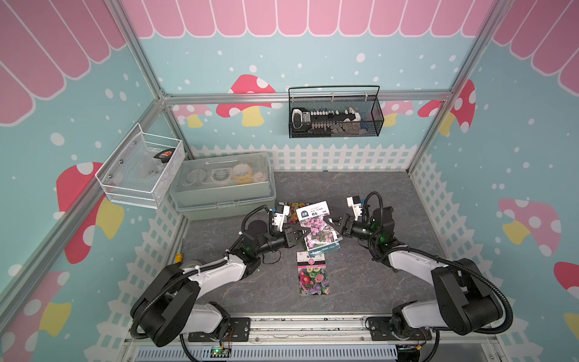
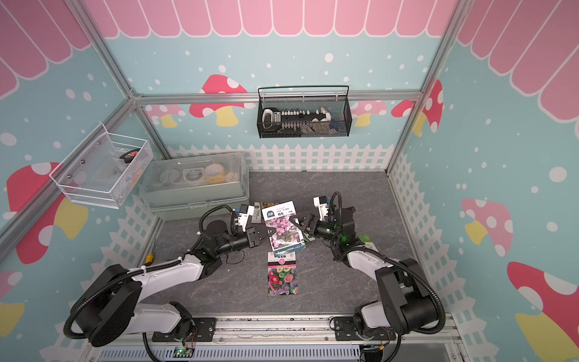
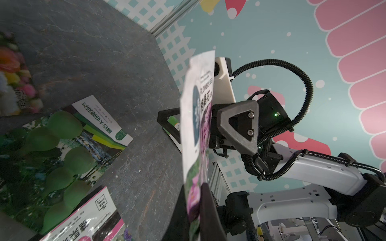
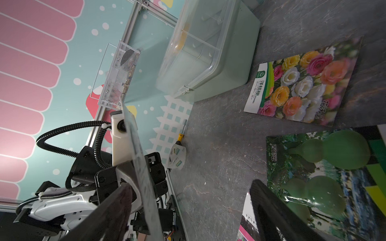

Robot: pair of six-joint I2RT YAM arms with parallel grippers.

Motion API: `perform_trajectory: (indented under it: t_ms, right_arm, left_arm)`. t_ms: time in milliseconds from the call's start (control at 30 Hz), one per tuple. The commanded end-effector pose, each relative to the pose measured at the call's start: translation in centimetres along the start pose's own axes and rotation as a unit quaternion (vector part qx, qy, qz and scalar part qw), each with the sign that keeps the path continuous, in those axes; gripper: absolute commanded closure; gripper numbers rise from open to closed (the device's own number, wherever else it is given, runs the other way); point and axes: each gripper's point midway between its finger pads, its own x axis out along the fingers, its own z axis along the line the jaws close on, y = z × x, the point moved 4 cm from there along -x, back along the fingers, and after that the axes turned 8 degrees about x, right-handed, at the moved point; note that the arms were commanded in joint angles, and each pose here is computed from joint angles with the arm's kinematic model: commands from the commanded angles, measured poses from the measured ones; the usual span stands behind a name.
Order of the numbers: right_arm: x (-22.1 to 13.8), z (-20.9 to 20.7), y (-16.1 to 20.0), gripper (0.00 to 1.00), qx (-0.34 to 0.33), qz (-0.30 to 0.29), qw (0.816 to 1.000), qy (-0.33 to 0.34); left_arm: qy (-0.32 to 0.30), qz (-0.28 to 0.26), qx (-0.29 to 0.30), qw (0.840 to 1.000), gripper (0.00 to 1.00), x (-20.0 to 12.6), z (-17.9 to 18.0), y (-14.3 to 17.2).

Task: Arrange the seed packets in a row
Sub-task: Pick up the seed packet from the center of the board, then place the seed packet at the center of the board.

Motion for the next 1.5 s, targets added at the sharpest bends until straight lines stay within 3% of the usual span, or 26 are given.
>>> perform_trajectory:
  t_ms: [0,200,333,433,533,833,900,1033,1300,1467]
  right_arm:
    - [-0.1,0.0,-1.2,0.1,-0.001,-0.01,1.0,0.002]
    - [-1.9,-1.6,-3.5,0.1,0.011,-0.034,0.999,0.012]
    - [-2.0,-2.0,-3.8,0.1,0.01,-0.03,0.999,0.012]
    - [-1.7,-2.2,-4.0,0.1,0.012,-0.028,1.0,0.006]
    - [-1.4,-2.4,-4.1,0.1,0.015,-0.02,1.0,0.0]
    - [-0.5,-3.4,-4.2,0.1,0.017,0.005,1.0,-0.004]
    - [-0.4,-4.0,-4.0,0.1,0.022,0.009,1.0,-0.003]
    - [0.0,-5.6,-3.6,0.1,0.042,0.015,0.999,-0.001]
    - [0.2,-6.7,-3.0,0.11,0.096,0.018,0.995,-0.034]
    - [0.1,-7.3,-1.6,0.11,0.076,0.032,0.996,0.023]
  left_arm:
    - [-0.058,0.045,-0.059,0.996,1.0,-1.1,0.5,1.2]
    - [-0.166,0.121,-0.11,0.973,1.0,-5.4,-0.6,0.9]
    - [-0.149,0.135,-0.173,0.964,1.0,-8.1,-0.4,-0.2]
    - [-0.157,0.134,-0.188,0.96,1.0,-10.0,0.6,-1.3]
    - [-0.135,0.158,-0.217,0.954,1.0,-10.2,2.2,-1.2]
    - [-0.213,0.24,-0.289,0.902,1.0,-9.8,9.4,2.1]
    - [-0.224,0.245,-0.288,0.898,1.0,-9.7,10.4,2.1]
    - [-0.224,0.231,-0.288,0.902,1.0,-9.6,12.5,1.2]
    - [-0.183,0.204,-0.248,0.929,1.0,-9.7,14.5,-3.3]
    - [-0.173,0.218,-0.237,0.931,1.0,-9.4,14.5,-3.2]
